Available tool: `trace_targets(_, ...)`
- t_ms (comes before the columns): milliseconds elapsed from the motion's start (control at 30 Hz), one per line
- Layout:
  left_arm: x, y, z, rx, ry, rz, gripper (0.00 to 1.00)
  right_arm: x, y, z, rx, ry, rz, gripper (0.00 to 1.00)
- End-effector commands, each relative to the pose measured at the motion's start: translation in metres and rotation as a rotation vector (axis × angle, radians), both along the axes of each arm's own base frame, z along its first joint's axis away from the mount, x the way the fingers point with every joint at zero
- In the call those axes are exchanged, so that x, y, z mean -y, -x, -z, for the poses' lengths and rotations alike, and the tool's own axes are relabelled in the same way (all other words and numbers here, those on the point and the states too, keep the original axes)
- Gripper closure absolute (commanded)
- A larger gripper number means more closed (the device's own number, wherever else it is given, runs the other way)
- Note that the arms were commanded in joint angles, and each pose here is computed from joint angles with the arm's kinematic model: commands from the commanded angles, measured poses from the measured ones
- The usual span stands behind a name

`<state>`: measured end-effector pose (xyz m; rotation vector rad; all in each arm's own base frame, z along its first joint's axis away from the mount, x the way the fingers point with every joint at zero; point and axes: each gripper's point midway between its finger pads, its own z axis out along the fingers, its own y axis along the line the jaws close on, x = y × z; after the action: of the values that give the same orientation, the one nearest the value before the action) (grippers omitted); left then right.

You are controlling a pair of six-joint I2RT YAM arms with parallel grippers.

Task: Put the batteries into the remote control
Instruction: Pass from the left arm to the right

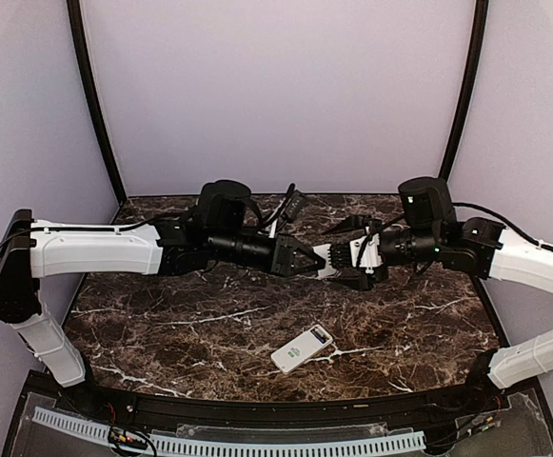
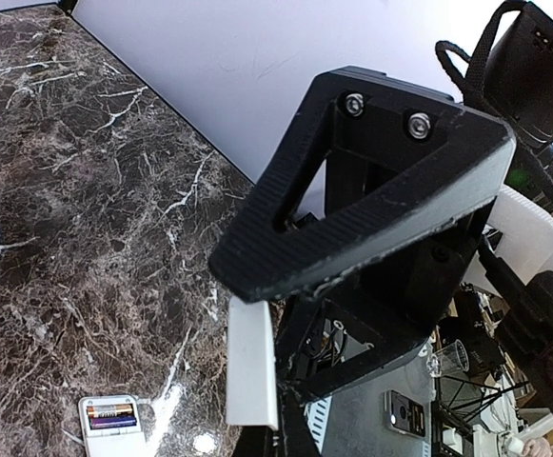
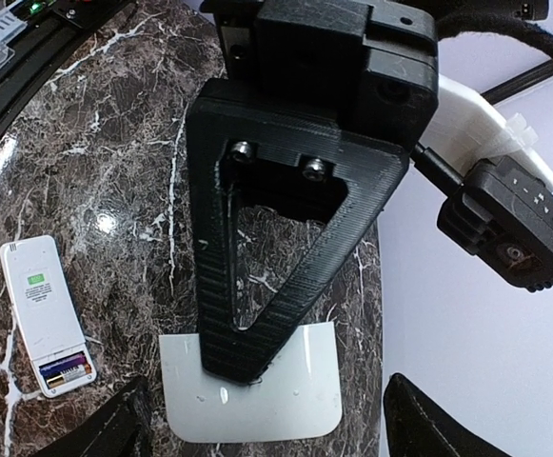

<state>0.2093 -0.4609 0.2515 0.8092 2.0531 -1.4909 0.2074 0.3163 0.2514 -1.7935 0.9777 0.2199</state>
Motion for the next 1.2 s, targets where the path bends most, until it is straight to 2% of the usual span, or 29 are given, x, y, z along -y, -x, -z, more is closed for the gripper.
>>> trace_targets(0, 0.003, 0.004, -0.008, -0.001, 0.011, 0.029, 1.0, -0.007, -0.002, -0.012, 0.026, -0.017, -0.008, 0.23)
trace_targets(233, 0.004, 0.005, -0.008, -0.004, 0.01, 0.032, 1.0, -0.01, -0.002, -0.004, 0.026, 0.014, -0.011, 0.28)
trace_targets(400, 0.004, 0.005, -0.008, -0.004, 0.009, 0.032, 1.0, -0.011, 0.001, 0.0, 0.04, 0.033, -0.021, 0.44)
trace_targets(667, 0.004, 0.004, -0.006, -0.008, 0.007, 0.029, 1.0, -0.014, 0.008, -0.007, 0.081, 0.011, -0.038, 0.48)
trace_targets(867, 0.004, 0.004, -0.005, -0.011, 0.005, 0.029, 1.0, -0.013, 0.01, -0.009, 0.086, 0.011, -0.037, 0.57)
trace_targets(1167, 0.003, 0.003, -0.001, -0.01, -0.009, 0.025, 1.0, -0.01, 0.01, -0.007, 0.084, 0.018, -0.024, 0.59)
